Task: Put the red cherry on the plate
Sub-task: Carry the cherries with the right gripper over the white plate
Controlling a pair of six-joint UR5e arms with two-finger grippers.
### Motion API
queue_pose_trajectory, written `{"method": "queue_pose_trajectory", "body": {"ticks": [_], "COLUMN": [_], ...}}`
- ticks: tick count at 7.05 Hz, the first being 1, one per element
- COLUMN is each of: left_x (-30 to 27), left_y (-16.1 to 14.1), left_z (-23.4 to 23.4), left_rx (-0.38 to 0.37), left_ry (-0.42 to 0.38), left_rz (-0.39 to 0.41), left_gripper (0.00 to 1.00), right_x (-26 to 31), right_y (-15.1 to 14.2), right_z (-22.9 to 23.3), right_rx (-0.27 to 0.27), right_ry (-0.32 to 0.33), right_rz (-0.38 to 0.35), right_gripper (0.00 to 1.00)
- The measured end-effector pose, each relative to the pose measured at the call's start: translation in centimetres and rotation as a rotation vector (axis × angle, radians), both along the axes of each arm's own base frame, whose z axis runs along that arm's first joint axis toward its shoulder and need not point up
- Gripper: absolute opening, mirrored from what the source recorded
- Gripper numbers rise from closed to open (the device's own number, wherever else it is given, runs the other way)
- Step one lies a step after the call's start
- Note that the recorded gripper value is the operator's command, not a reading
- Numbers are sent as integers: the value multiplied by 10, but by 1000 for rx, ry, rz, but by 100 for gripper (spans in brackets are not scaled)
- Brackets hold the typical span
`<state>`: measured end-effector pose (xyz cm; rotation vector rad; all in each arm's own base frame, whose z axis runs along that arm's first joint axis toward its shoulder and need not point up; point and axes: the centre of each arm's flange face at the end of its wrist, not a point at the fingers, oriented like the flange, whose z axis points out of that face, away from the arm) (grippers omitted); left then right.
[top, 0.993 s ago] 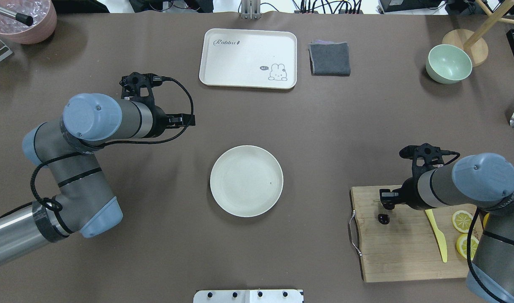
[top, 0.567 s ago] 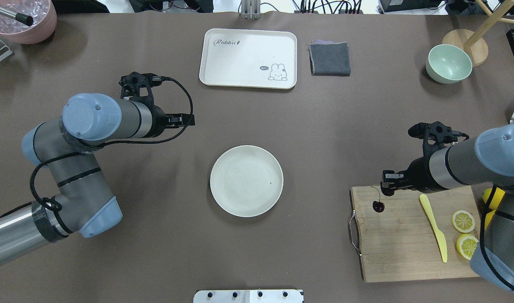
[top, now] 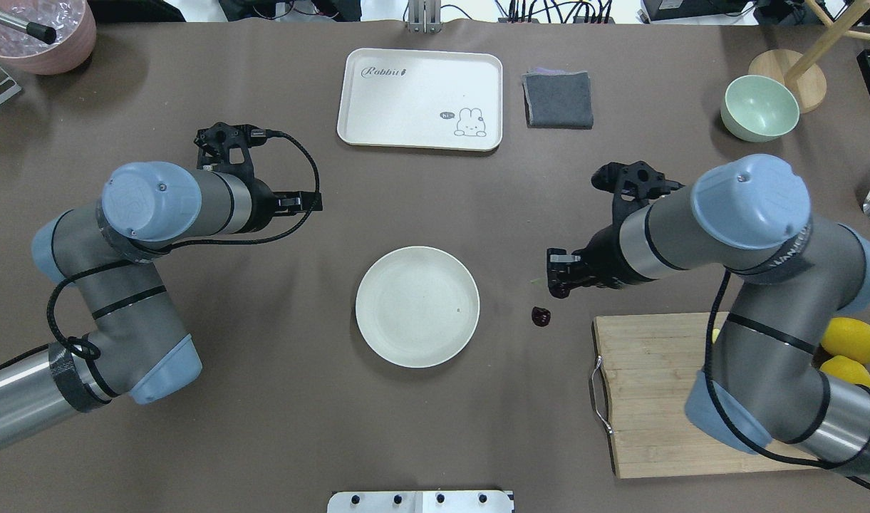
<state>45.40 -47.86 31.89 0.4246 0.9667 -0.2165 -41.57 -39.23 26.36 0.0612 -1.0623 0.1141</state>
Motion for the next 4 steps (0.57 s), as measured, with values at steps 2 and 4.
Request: {"method": "queue_pose_trajectory", "body": {"ticks": [2,4], "left_x": [0,1], "left_y": [-1,-1], "left_z": [7,9], "left_rx": [-1,-2], "left_ry": [-11,-13], "left_rz": [-6,-7], "left_gripper": [98,98], "right_x": [-58,-106], "right_y": [-9,0], "right_z": [-42,-56], "right_rx": [8,23], "right_ry": [-16,-2], "right_rz": [21,29], "right_gripper": [0,0]}}
